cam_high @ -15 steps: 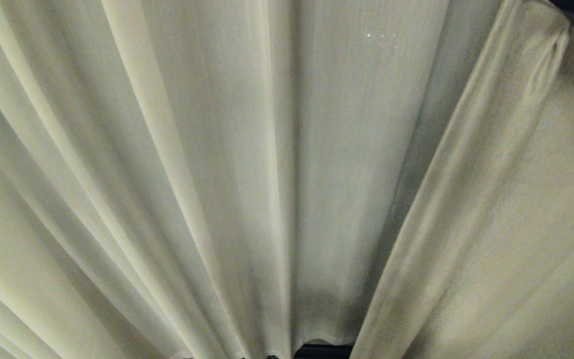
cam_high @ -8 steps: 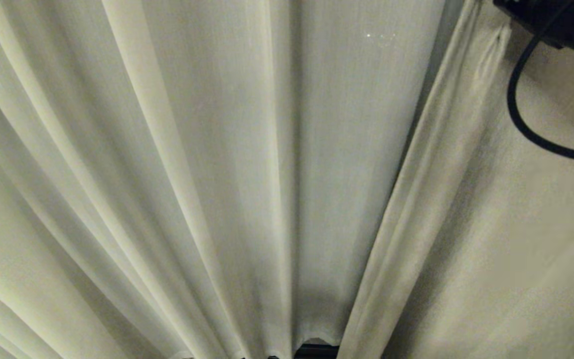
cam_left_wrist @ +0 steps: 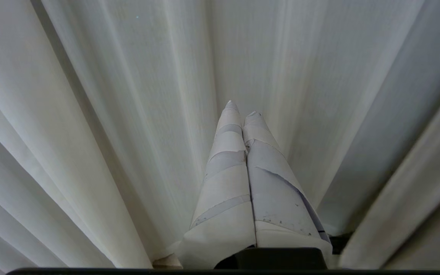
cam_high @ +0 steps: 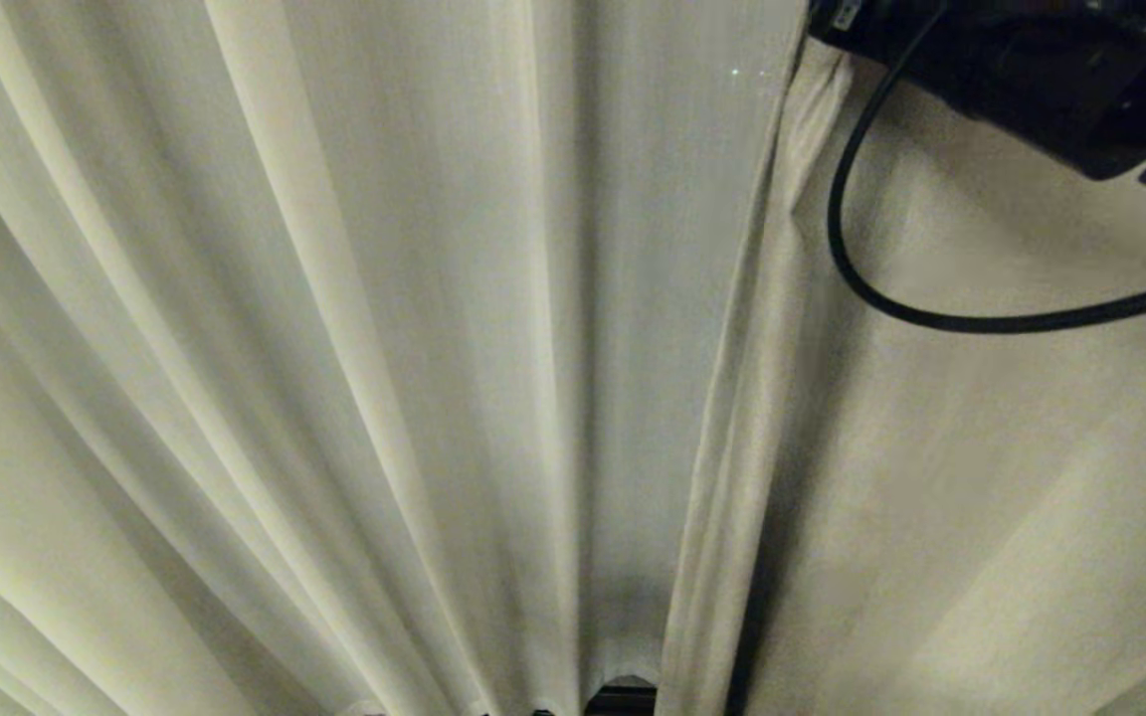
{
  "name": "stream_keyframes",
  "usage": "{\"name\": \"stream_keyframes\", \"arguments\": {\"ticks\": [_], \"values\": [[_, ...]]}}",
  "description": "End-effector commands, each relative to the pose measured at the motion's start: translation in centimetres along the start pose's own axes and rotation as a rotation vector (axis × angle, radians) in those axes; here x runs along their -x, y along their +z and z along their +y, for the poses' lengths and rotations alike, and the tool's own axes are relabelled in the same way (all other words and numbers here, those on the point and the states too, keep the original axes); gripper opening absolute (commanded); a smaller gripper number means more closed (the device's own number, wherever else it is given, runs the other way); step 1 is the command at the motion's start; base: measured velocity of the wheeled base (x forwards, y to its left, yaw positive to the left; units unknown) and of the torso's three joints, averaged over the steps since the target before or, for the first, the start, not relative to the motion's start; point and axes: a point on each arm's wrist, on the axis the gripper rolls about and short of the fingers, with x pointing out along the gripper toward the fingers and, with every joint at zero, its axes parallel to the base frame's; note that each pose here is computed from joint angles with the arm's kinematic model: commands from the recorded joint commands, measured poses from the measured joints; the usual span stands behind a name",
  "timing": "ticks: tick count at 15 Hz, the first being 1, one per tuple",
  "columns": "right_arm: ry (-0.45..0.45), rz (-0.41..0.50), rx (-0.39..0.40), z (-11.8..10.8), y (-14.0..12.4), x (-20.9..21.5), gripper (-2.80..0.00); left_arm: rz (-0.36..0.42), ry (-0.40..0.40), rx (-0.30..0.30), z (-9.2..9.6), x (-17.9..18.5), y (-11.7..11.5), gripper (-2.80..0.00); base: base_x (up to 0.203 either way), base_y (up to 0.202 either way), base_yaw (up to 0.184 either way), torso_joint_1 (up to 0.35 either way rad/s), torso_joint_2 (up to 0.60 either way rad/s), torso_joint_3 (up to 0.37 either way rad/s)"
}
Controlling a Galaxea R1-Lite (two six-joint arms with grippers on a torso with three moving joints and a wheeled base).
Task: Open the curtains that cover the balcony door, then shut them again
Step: Close the outer curtains on both sides
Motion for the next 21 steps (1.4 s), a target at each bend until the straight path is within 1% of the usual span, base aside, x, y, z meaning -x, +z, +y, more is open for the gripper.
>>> {"name": "stream_keyframes", "arguments": {"ticks": [1,3,6,11,15,17,20,21], "values": [[0.028,0.043,0.022,1.5,-2.9,-1.5,-2.8,-0.001,-0.001,0.0,0.0,0.0,0.0,-2.8,0.0,0.0,0.0,0.0,0.0,0.0],[0.037,0.045,0.028,1.9,-3.2,-1.7,-2.8,-0.001,0.002,0.0,0.0,0.0,0.0,-2.8,0.0,0.0,0.0,0.0,0.0,0.0],[0.024,0.038,0.03,1.3,-2.8,-1.7,-2.8,-0.001,0.003,0.0,0.0,0.0,0.0,-2.8,0.0,0.0,0.0,0.0,0.0,0.0],[-0.044,-0.012,0.029,-1.8,0.4,0.2,-2.8,-0.001,0.003,0.0,0.0,0.0,0.0,-2.8,0.0,0.0,0.0,0.0,0.0,0.0],[-0.103,-0.022,0.048,-4.5,2.5,4.0,-2.8,-0.001,-0.001,0.0,0.0,0.0,0.0,-2.8,0.0,0.0,0.0,0.0,0.0,0.0],[-0.145,-0.041,0.062,-5.9,3.9,5.9,-2.8,-0.001,0.003,0.0,0.0,0.0,0.0,-2.8,0.0,0.0,0.0,0.0,0.0,0.0],[-0.194,-0.023,0.079,-7.4,3.9,7.9,-2.8,-0.001,-0.001,0.0,0.0,0.0,0.0,-2.8,0.0,0.0,0.0,0.0,0.0,0.0],[-0.2,-0.019,0.08,-7.6,3.9,8.2,-1.71,-0.001,0.003,0.0,0.0,0.0,0.0,-2.8,0.0,0.0,0.0,0.0,0.0,0.0]]}}
